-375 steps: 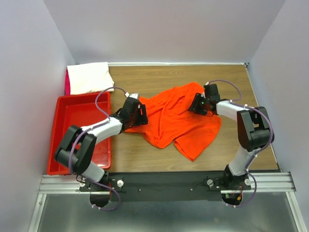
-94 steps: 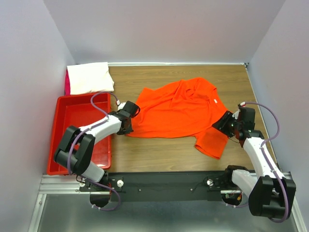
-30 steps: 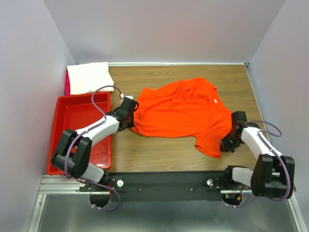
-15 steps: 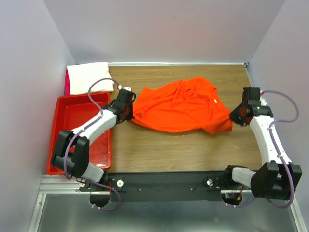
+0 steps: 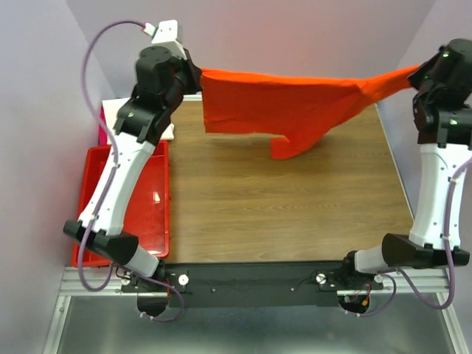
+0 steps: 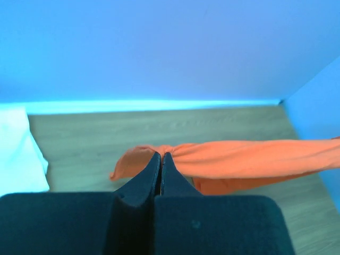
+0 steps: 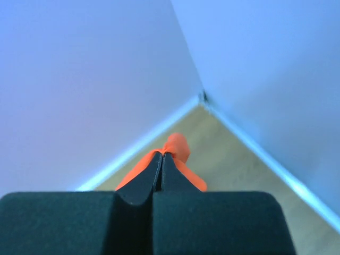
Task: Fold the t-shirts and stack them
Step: Flatten the tshirt out
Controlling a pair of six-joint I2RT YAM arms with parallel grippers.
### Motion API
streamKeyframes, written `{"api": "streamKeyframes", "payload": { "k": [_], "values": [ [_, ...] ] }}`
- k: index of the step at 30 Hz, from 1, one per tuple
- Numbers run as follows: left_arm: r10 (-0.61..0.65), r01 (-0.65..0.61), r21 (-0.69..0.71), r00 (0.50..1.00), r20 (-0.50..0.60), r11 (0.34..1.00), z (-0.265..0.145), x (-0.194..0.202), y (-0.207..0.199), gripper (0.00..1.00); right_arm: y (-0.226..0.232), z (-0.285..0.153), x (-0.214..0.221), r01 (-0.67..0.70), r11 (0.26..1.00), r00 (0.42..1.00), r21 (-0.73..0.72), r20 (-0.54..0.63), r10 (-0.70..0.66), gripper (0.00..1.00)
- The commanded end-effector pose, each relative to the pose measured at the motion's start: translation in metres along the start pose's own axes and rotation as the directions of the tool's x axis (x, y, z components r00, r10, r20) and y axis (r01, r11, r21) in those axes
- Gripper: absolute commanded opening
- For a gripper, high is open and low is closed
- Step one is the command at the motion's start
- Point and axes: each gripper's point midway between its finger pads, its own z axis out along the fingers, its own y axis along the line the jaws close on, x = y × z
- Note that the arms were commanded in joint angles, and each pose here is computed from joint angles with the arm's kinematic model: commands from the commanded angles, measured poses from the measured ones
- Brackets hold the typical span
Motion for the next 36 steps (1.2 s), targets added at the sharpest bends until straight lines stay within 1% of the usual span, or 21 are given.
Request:
{"api": "streamKeyframes", "payload": {
  "k": [1,3,4,7,11,13,16,20,22,23,25,26,27,29,30,31,32,33,34,35,36],
  "values": [
    [0.017,-0.024,0.045,0.988,0.154,0.999,-0.063,-0.061,-0.01,0.0,-0.008,-0.058,-0.092,0.034,0.999,0.968,0.002,0.249,-0.033,0.01],
    [0.008,-0.024,0.058,0.968,0.252,0.998,-0.103,-0.09,-0.012,0.0,-0.005,-0.077,-0.111,0.047,0.998,0.952,-0.041,0.304,-0.032,0.01],
    [0.013,-0.034,0.067,0.957,0.289,0.997,-0.117,-0.1,-0.013,0.0,-0.009,-0.1,-0.126,0.052,0.997,0.937,-0.059,0.348,-0.028,0.01],
    [0.006,-0.053,0.099,0.908,0.42,0.994,-0.183,-0.131,-0.015,0.0,-0.015,-0.147,-0.158,0.074,0.993,0.891,-0.096,0.453,-0.023,0.01],
    [0.002,-0.062,0.106,0.871,0.492,0.992,-0.23,-0.146,-0.012,0.0,-0.019,-0.197,-0.185,0.126,0.981,0.836,-0.149,0.549,-0.024,0.01],
    [0.007,-0.066,0.101,0.869,0.495,0.993,-0.238,-0.147,-0.011,0.0,-0.016,-0.215,-0.196,0.152,0.972,0.808,-0.177,0.588,-0.019,0.01],
    [0.025,-0.08,0.1,0.887,0.461,0.992,-0.239,-0.143,-0.011,0.0,-0.008,-0.226,-0.203,0.184,0.958,0.793,-0.219,0.61,-0.012,0.01],
    [0.059,-0.092,0.071,0.927,0.371,0.993,-0.2,-0.122,-0.008,0.0,0.009,-0.202,-0.185,0.249,0.934,0.82,-0.255,0.569,-0.064,0.01],
    [0.076,-0.089,0.024,0.939,0.335,0.996,-0.18,-0.108,0.001,0.0,0.025,-0.17,-0.157,0.301,0.908,0.857,-0.292,0.5,-0.124,0.01],
    [0.087,-0.089,-0.005,0.956,0.282,0.996,-0.156,-0.089,0.007,0.0,0.03,-0.158,-0.145,0.319,0.897,0.868,-0.307,0.475,-0.146,0.01],
    [0.097,-0.089,-0.045,0.97,0.222,0.995,-0.129,-0.066,0.017,0.0,0.041,-0.125,-0.11,0.349,0.873,0.897,-0.342,0.392,-0.205,0.01],
    [0.102,-0.093,-0.063,0.983,0.151,0.994,-0.101,-0.036,0.024,0.0,0.04,-0.094,-0.071,0.359,0.866,0.917,-0.347,0.305,-0.258,0.01],
    [0.099,-0.091,-0.069,0.988,0.122,0.993,-0.088,-0.021,0.027,0.0,0.04,-0.079,-0.049,0.365,0.86,0.923,-0.358,0.264,-0.282,0.01],
    [0.094,-0.091,-0.094,0.995,0.034,0.991,-0.048,0.031,0.039,0.0,0.039,-0.049,0.0,0.369,0.847,0.929,-0.383,0.187,-0.32,0.01],
    [0.092,-0.09,-0.114,0.996,0.008,0.989,-0.034,0.049,0.047,0.0,0.034,-0.023,0.044,0.367,0.843,0.93,-0.394,0.13,-0.344,0.01],
    [0.089,-0.092,-0.131,0.996,-0.027,0.987,-0.016,0.076,0.057,0.0,0.03,-0.009,0.07,0.363,0.843,0.93,-0.398,0.092,-0.357,0.01],
    [0.087,-0.1,-0.148,0.992,-0.091,0.984,0.006,0.107,0.066,0.0,0.026,0.009,0.098,0.36,0.844,0.926,-0.397,0.045,-0.374,0.01],
    [0.079,-0.098,-0.162,0.989,-0.123,0.982,0.02,0.126,0.075,0.0,0.024,0.022,0.138,0.346,0.833,0.922,-0.432,-0.009,-0.387,0.01],
    [0.074,-0.099,-0.165,0.985,-0.155,0.981,0.032,0.145,0.079,0.0,0.021,0.034,0.161,0.339,0.83,0.916,-0.442,-0.046,-0.399,0.01],
    [0.072,-0.115,-0.183,0.971,-0.229,0.976,0.056,0.181,0.092,0.0,0.021,0.053,0.184,0.334,0.832,0.912,-0.443,-0.071,-0.404,0.01],
    [0.077,-0.126,-0.173,0.96,-0.268,0.977,0.068,0.198,0.095,0.0,0.009,0.063,0.219,0.316,0.845,0.904,-0.431,-0.135,-0.407,0.01]
  ]
}}
